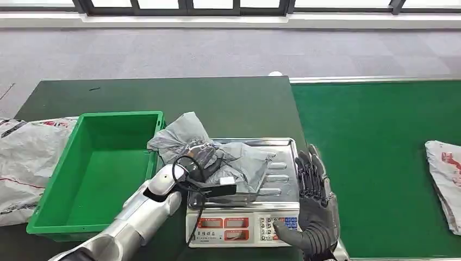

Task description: Moved the parcel from conveyor to table for the left to box.

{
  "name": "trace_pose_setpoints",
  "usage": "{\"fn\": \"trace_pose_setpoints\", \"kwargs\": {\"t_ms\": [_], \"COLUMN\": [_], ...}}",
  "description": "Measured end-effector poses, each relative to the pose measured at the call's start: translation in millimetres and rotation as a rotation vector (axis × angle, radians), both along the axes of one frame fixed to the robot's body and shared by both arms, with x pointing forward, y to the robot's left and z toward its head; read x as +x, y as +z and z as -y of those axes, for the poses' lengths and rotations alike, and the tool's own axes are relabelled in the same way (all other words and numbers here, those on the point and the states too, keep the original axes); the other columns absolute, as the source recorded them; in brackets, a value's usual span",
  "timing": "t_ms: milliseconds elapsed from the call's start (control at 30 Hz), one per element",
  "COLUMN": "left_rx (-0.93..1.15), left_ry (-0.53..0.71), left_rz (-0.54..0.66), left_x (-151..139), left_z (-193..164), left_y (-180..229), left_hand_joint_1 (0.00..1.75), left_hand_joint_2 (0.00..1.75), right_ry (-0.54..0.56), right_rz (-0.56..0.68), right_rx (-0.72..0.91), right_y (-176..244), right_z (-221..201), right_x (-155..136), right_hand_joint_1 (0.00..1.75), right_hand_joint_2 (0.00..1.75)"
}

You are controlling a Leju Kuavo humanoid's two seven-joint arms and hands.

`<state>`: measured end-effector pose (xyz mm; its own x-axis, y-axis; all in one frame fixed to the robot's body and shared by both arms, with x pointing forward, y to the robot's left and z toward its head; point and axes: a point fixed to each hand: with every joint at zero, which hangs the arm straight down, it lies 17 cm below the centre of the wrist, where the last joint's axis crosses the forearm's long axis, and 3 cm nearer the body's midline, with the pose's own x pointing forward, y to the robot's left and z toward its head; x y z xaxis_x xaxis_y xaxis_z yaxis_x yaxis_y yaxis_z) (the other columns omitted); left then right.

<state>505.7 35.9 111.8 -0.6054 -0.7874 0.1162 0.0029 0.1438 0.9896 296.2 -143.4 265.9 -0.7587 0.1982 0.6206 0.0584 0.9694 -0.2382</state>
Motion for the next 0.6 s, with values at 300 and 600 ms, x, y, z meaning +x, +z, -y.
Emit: {"fn": "trace_pose_setpoints", "kwargs": {"t_ms": [300, 600], "left_rx": [-0.237, -0.559], "left_ry": [0.141, 0.155], "left_rz": [0.343, 0.833], "left_x": [-8, -69], "left_z": [-28, -136], "left_y": [97, 248], "left_hand_joint_1": [1.75, 1.75], "left_hand_joint_2": [1.75, 1.75], "right_ry": [-0.043, -0.106], "right_rz": [-0.017, -0.03], "right_rx": [-0.017, -0.011], "right_y": [-8, -14], "right_z": [5, 13], "right_x": [-9, -14], "right_hand_joint_1": [0.0, 0.0], "right_hand_joint_2": [1.75, 1.75]}}
